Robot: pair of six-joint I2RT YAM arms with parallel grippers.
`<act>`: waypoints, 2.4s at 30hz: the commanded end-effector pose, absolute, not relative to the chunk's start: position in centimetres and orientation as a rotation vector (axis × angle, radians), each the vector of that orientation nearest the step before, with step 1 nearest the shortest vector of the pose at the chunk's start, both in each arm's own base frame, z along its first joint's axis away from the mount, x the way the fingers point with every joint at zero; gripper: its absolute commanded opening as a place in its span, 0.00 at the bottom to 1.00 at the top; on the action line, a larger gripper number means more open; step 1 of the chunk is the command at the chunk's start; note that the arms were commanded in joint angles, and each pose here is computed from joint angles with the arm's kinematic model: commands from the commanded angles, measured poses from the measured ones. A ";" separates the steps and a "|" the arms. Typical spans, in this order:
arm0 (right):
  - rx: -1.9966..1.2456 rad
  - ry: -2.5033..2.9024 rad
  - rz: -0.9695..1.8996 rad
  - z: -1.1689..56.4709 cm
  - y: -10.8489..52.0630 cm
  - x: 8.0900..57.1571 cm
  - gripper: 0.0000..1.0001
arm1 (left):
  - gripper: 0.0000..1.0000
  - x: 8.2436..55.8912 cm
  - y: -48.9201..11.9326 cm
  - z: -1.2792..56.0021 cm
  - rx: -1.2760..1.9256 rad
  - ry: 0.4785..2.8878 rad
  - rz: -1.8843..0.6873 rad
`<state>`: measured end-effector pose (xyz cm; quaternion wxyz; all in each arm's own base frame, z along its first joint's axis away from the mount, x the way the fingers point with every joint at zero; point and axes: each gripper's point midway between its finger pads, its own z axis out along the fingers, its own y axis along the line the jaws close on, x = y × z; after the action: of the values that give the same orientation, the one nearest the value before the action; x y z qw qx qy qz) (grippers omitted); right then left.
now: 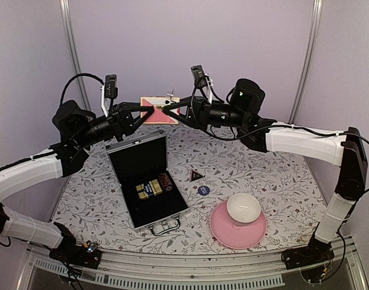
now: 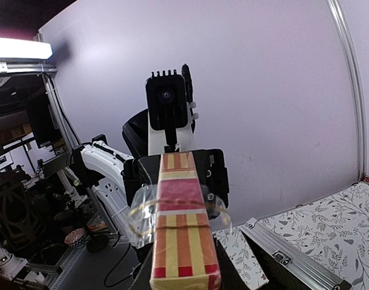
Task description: Pack up texas hold em set
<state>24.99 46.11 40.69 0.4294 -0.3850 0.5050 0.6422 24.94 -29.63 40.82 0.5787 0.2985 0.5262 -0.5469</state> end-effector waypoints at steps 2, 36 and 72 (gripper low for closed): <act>-0.970 1.207 1.595 42.3 45.8 24.3 0.04 | 0.03 24.8 -29.6 41.1 0.728 1.236 -1.206; -0.612 2.508 1.430 17.4 45.1 23.3 0.02 | 0.97 36.8 -3.7 36.2 0.053 1.767 -0.116; -0.479 2.907 1.472 8.4 50.4 21.6 0.02 | 0.97 36.0 -2.1 33.1 0.028 1.792 -0.005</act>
<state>21.58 49.17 7.31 -0.0769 -0.1360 0.8895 0.4293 35.95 -2.48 33.58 0.6267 0.0132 0.7791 -0.0101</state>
